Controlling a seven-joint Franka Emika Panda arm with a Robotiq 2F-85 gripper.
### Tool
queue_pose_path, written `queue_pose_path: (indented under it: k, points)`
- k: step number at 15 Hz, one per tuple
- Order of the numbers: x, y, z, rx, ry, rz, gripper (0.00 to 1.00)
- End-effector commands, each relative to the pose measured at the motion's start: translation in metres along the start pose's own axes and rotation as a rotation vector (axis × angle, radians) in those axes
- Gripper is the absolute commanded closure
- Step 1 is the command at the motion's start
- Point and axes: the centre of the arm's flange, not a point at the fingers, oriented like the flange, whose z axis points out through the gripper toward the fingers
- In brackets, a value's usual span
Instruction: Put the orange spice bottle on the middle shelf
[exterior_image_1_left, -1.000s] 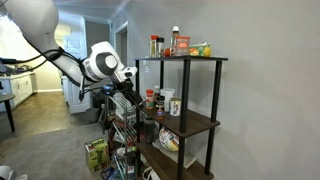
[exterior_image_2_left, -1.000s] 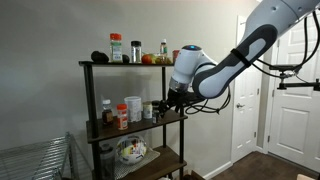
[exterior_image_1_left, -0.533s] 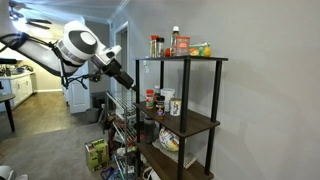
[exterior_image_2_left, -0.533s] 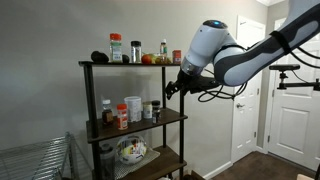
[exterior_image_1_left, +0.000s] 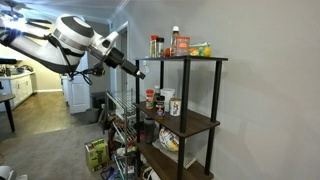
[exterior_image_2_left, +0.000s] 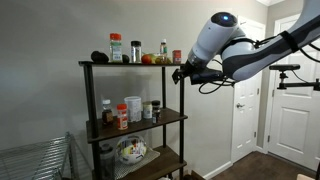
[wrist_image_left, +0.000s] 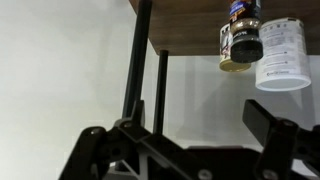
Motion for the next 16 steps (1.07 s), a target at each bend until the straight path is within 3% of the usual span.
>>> queue_pose_path:
  k: [1,7,16]
  points:
    - [0.023,0.001,0.000,-0.033,0.098,0.091,0.00]
    - [0.072,0.001,0.002,-0.077,0.203,0.158,0.00]
    - [0.111,-0.011,0.040,-0.135,0.226,0.150,0.00]
